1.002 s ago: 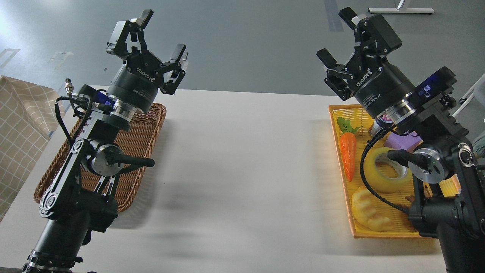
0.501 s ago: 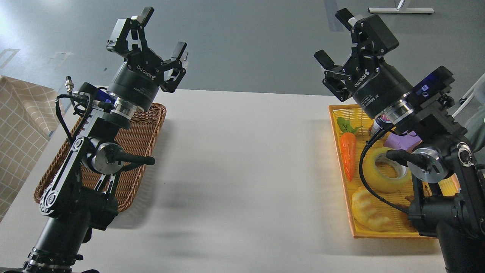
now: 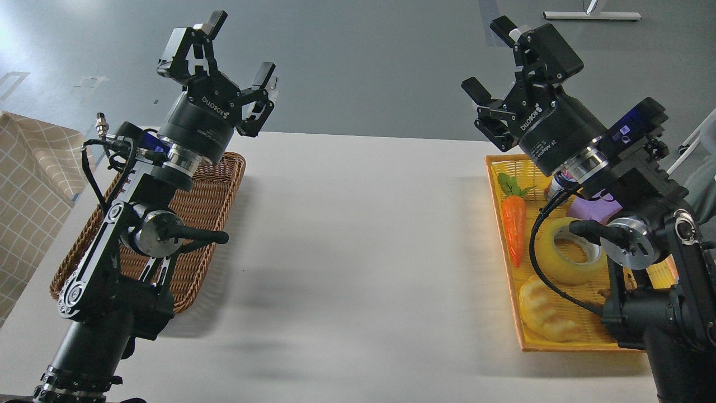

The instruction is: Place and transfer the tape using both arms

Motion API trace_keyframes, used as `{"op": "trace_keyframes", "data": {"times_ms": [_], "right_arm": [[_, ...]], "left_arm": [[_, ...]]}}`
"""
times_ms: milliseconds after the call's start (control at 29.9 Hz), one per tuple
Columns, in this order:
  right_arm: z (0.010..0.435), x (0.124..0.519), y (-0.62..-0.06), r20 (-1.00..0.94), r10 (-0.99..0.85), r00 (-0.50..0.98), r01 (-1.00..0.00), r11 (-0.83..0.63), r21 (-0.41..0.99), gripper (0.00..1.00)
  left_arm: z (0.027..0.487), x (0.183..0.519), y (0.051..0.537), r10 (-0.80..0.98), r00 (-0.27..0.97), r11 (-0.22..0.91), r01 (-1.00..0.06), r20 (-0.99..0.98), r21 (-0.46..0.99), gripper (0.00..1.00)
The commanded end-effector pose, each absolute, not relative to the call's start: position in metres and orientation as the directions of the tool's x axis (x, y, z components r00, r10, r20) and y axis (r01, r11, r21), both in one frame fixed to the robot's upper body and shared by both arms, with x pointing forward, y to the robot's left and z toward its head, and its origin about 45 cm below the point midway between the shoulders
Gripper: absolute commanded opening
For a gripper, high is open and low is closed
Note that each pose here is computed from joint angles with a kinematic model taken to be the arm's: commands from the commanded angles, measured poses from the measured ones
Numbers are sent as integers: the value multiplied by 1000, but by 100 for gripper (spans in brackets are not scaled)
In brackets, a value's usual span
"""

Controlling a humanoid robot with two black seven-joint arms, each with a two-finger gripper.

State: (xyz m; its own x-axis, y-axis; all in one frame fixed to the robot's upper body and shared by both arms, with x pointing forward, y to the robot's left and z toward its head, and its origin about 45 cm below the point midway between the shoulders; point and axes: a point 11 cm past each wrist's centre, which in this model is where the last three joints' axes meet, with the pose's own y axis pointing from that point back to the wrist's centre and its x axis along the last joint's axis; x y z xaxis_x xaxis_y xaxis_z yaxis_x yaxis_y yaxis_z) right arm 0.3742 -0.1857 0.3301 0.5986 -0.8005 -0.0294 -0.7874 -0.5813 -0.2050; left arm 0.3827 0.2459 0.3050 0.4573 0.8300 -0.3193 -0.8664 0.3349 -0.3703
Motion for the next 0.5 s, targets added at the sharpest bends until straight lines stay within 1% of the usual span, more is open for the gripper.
{"op": "trace_keyframes", "data": {"times_ms": [0, 134, 301, 468], "right_arm": [[332, 377, -193, -54, -837, 544, -827, -524, -207, 100], [335, 381, -198, -74, -869, 490, -859, -466, -213, 100], [337, 382, -204, -51, -875, 482, -861, -462, -211, 100], [341, 385, -239, 93, -895, 436, -880, -446, -162, 100]], "left_arm": [[305, 383, 247, 832, 456, 335, -867, -317, -369, 98], [306, 383, 247, 831, 457, 335, -866, -316, -371, 98], [305, 383, 247, 832, 456, 335, -867, -317, -369, 98], [305, 383, 247, 832, 455, 334, -867, -317, -369, 98]]}}
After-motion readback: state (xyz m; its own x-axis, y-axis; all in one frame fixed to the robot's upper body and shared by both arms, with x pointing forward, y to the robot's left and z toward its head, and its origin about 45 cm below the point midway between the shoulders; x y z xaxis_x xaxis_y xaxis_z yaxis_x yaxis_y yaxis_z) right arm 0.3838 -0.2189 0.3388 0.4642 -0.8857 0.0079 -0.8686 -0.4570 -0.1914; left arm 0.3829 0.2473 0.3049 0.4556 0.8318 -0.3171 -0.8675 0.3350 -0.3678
